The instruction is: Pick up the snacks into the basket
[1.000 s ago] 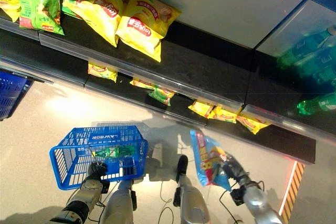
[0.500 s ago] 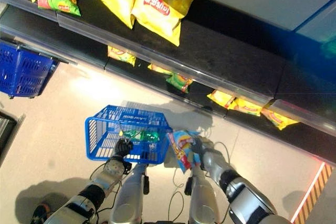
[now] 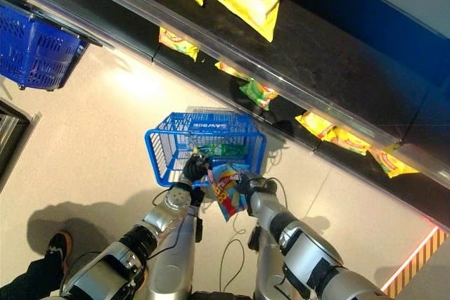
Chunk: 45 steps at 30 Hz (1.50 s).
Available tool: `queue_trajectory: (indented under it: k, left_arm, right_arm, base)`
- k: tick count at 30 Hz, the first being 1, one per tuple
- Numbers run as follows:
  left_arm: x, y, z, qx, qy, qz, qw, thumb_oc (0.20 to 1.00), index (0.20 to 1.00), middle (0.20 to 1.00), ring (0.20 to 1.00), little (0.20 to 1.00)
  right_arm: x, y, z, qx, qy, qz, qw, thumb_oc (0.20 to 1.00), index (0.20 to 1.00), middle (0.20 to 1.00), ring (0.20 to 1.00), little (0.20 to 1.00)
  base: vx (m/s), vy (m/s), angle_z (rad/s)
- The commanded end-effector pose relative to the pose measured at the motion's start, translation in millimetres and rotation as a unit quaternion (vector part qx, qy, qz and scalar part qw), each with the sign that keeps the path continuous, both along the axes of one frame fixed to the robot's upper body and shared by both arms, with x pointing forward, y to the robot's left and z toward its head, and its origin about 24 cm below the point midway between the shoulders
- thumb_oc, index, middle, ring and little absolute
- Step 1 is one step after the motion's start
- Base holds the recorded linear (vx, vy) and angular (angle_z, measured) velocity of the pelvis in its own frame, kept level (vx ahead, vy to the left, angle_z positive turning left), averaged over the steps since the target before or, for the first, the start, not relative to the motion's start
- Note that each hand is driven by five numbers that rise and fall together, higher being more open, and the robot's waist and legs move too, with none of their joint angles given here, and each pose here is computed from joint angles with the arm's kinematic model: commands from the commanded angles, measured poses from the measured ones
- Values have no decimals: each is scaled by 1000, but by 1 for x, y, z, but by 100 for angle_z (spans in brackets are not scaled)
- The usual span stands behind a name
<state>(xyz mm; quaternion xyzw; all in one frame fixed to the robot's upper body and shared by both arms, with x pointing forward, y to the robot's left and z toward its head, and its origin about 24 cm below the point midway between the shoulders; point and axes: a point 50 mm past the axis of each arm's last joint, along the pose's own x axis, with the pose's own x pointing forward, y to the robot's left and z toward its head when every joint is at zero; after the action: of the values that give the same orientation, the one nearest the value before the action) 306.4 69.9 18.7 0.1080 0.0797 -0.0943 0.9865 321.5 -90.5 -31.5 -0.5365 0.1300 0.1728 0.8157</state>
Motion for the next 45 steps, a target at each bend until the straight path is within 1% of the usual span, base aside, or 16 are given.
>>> queue_trajectory:
  k: [1, 2, 7, 9, 12, 15, 19, 21, 23, 25, 28, 29, 30, 31, 36, 45]
  left_arm:
    - [-14, -75, 83, -131, -152, -156, 967, 200, 200, 200, 200, 200]
    - [-14, -74, 84, -131, -152, -156, 967, 200, 200, 200, 200, 200]
    - [-33, -94, 125, -200, -199, -230, 932, 200, 200, 200, 200, 200]
    - [-33, -94, 125, -200, -199, -230, 931, 200, 200, 200, 200, 200]
    - [-43, -103, 143, -230, -213, -265, 912, 200, 200, 200, 200, 200]
    - [-49, -107, 149, -256, -207, -280, 902, 200, 200, 200, 200, 200]
    - [-56, -110, 153, -292, -193, -283, 893, 200, 200, 200, 200, 200]
    - [-64, -114, 157, -334, -170, -291, 880, 200, 200, 200, 200, 200]
    - [-64, -114, 157, -334, -170, -292, 880, 200, 200, 200, 200, 200]
    - [-72, -120, 165, -358, -159, -316, 864, 200, 200, 200, 200, 200]
    - [-80, -122, 171, -367, -156, -345, 850, 200, 200, 200, 200, 200]
    - [-82, -122, 172, -370, -156, -348, 847, 200, 200, 200, 200, 200]
    - [-84, -123, 172, -377, -152, -351, 843, 200, 200, 200, 200, 200]
    - [-84, -123, 172, -377, -152, -351, 843, 200, 200, 200, 200, 200]
    - [-83, -124, 169, -380, -140, -353, 844, 200, 200, 200, 200, 200]
    - [-82, -125, 164, -380, -128, -345, 849, 200, 200, 200, 200, 200]
  right_arm:
    - [18, 5, 22, 38, -31, -27, 998, 200, 200, 200, 200, 200]
    - [18, 5, 22, 39, -31, -27, 998, 200, 200, 200, 200, 200]
    - [28, -4, 32, 61, -41, -66, 995, 200, 200, 200, 200, 200]
    - [28, -4, 32, 61, -42, -66, 995, 200, 200, 200, 200, 200]
    - [36, -9, 43, 70, -58, -81, 993, 200, 200, 200, 200, 200]
    - [44, -10, 55, 75, -81, -88, 990, 200, 200, 200, 200, 200]
    - [57, -18, 79, 60, -148, -111, 981, 200, 200, 200, 200, 200]
    - [66, -38, 99, 102, -207, -197, 953, 200, 200, 200, 200, 200]
    - [66, -39, 99, 103, -207, -197, 953, 200, 200, 200, 200, 200]
    - [74, -54, 115, 113, -218, -226, 943, 200, 200, 200, 200, 200]
    - [79, -69, 125, 100, -213, -235, 943, 200, 200, 200, 200, 200]
    - [79, -72, 125, 92, -208, -233, 945, 511, 511, 511, 511, 511]
    - [79, -74, 123, 90, -196, -237, 947, 696, 696, 696, 696, 696]
    - [79, -75, 123, 90, -197, -237, 947, 1000, 1000, 1000, 1000, 1000]
    - [73, -67, 106, 58, -154, -203, 965, 1000, 1000, 1000, 1000, 1000]
    - [53, -47, 65, 111, -88, -213, 967, 1000, 1000, 1000, 1000, 1000]
  base:
    - [-7, -1, 6]
    - [-12, 0, 9]
    - [-11, 6, 5]
    - [-5, 11, 11]
    - [-7, 14, 5]
    - [-3, 11, 1]
    - [-9, 17, 3]
    - [-15, 12, 2]
    - [0, 0, 0]
    - [-33, 29, 5]
    - [-25, 13, 6]
    - [-21, 7, 7]
    - [-15, 3, 3]
    - [-11, 10, 3]
    - [-3, 6, 0]
    - [0, 0, 0]
